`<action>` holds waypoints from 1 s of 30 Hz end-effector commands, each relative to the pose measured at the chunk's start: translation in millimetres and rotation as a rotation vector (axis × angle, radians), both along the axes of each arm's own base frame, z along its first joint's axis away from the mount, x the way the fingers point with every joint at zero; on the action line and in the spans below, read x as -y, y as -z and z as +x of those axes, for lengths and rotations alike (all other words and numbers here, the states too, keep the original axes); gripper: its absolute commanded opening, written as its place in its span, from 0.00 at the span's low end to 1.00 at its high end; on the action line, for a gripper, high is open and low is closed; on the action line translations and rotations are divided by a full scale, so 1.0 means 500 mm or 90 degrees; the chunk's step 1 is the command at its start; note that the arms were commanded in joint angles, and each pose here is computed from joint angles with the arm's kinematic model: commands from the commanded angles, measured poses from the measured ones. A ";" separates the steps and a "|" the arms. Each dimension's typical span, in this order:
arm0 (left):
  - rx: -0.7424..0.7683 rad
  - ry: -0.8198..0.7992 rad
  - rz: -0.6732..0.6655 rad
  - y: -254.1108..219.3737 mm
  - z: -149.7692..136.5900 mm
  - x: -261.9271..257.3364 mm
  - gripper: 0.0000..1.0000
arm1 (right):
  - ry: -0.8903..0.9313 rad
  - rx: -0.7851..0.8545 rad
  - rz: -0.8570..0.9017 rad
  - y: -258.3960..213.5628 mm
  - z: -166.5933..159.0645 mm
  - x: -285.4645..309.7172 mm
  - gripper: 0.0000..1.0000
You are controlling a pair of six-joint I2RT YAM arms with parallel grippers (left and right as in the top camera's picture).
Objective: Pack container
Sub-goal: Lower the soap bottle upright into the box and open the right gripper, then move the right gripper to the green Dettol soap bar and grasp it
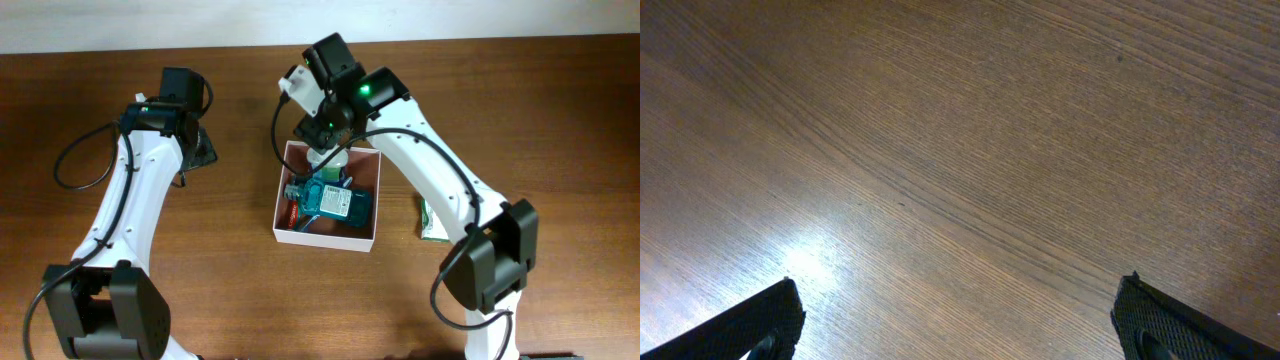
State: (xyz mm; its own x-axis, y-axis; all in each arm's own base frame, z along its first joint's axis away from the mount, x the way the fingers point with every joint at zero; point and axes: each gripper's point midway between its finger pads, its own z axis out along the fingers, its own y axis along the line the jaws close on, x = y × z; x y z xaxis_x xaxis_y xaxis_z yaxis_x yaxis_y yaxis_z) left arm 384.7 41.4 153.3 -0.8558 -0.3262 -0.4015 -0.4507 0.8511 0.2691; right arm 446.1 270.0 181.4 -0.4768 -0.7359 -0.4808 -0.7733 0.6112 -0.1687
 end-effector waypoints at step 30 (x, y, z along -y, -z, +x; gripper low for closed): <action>0.013 -0.002 0.008 -0.016 0.000 -0.006 0.99 | 0.617 -0.332 -0.055 0.188 -0.165 0.490 0.96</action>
